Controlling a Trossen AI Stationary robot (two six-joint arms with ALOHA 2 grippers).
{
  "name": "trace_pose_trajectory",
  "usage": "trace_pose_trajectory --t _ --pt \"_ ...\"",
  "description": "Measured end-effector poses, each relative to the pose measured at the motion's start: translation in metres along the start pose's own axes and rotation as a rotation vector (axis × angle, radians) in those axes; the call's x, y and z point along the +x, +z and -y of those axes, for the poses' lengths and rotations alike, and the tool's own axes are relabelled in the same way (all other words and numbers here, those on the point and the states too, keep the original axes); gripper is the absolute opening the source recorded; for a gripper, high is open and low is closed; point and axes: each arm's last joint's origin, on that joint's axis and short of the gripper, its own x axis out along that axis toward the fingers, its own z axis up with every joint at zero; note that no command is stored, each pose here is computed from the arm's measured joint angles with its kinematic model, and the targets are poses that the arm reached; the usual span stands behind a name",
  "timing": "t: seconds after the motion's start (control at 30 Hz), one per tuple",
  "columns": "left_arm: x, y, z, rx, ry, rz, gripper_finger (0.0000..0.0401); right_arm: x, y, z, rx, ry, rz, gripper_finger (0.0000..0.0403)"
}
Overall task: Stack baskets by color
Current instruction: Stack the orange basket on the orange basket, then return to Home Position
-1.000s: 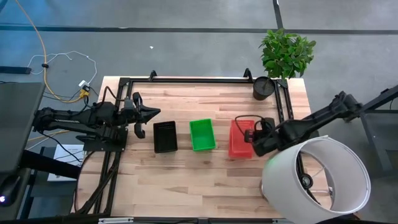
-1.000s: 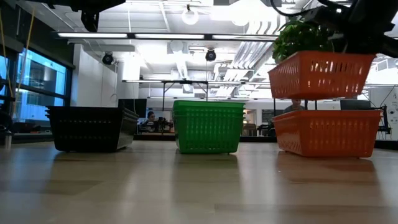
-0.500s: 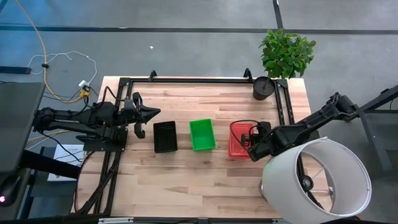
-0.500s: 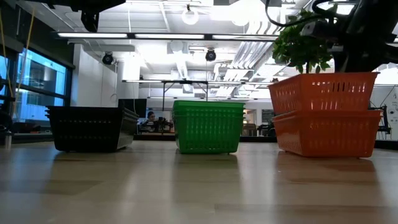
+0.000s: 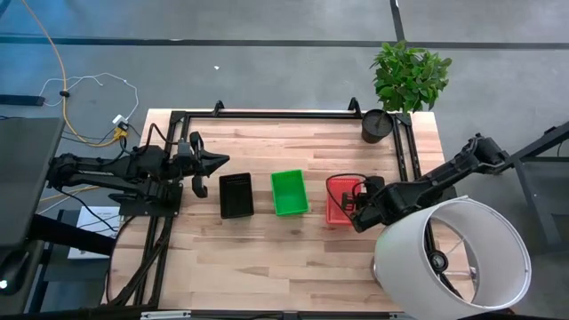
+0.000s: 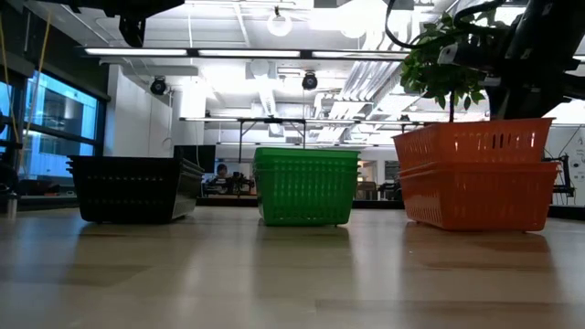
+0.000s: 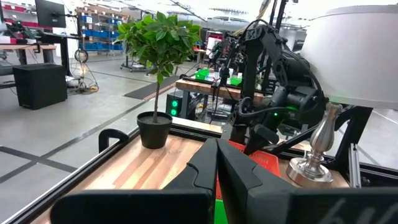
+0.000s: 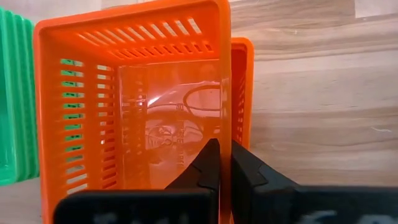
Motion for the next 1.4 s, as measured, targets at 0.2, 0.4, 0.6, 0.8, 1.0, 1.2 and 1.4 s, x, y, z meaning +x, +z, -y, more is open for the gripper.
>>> trace_pose_trajectory --t 0.2,0.4,0.6,0.8,1.0,1.2,1.4 --pt "0.0 0.0 0.0 0.0 0.0 0.0 0.0 0.0 0.001 0.0 -0.01 0.009 0.02 0.0035" --pt "0.0 0.0 0.0 0.0 0.0 0.0 0.0 0.0 0.001 0.001 -0.05 -0.009 0.009 0.0112" --pt "0.0 0.0 0.0 0.0 0.0 0.0 0.0 -0.01 0.007 0.004 -0.076 0.025 -0.032 0.0191" --pt "0.0 0.0 0.0 0.0 0.0 0.0 0.0 -0.024 0.025 0.01 -0.167 0.088 -0.032 0.0227" --pt "0.0 0.0 0.001 -0.031 -0.025 -0.004 0.0 -0.027 0.043 -0.001 -0.351 0.206 -0.033 0.0228" --pt "0.0 0.0 0.002 -0.11 -0.083 -0.015 0.0 -0.017 0.069 -0.028 -0.643 0.373 -0.026 0.0228" --pt "0.0 0.0 0.003 -0.152 -0.114 -0.018 0.0 -0.001 0.102 -0.055 -0.862 0.563 0.042 0.0228"
